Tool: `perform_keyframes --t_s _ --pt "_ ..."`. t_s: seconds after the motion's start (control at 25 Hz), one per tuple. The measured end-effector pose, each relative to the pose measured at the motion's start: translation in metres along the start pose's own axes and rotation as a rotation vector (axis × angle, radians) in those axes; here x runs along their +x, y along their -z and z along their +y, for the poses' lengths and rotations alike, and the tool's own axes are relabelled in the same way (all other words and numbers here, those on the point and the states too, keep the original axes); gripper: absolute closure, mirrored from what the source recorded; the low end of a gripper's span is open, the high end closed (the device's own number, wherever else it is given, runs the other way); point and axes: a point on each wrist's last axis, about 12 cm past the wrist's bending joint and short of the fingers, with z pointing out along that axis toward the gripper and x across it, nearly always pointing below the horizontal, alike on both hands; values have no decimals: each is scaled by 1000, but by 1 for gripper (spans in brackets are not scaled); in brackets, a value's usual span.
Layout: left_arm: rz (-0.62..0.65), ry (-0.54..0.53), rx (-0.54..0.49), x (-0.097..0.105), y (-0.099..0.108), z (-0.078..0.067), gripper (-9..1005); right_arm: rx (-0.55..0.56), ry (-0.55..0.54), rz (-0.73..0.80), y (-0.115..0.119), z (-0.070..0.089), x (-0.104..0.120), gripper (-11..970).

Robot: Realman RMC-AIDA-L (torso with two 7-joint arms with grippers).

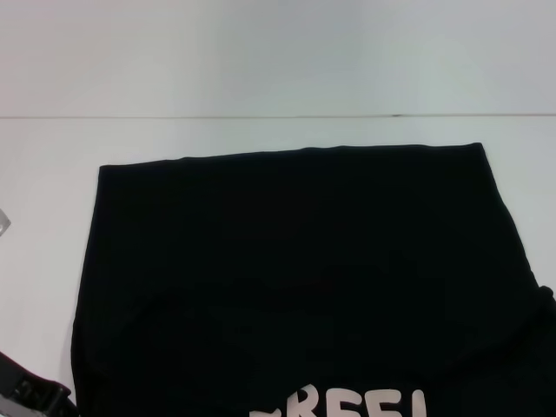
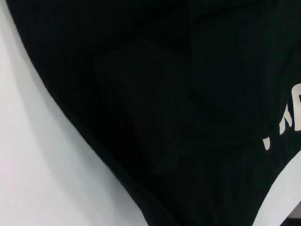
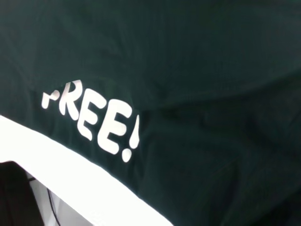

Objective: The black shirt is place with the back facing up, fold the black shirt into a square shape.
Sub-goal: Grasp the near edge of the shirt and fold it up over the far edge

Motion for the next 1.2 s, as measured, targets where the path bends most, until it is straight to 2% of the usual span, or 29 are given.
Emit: perform_keyframes --t_s 0.24,0.4,0.64,1.0,1.2 --pt "-49 -21 24 -4 5 -1 963 -16 22 -40 3 2 -5 922" --pt "-145 -51 83 -11 19 -6 962 -29 48 -101 12 4 -12 922" --pt "-276 -55 117 -23 43 -8 960 -50 65 -241 37 4 -23 922" --pt "-400 -47 132 -36 67 -11 958 -73 99 -414 67 9 -32 921" --pt "-513 -9 90 -57 82 -13 956 -49 90 -548 83 10 -44 920"
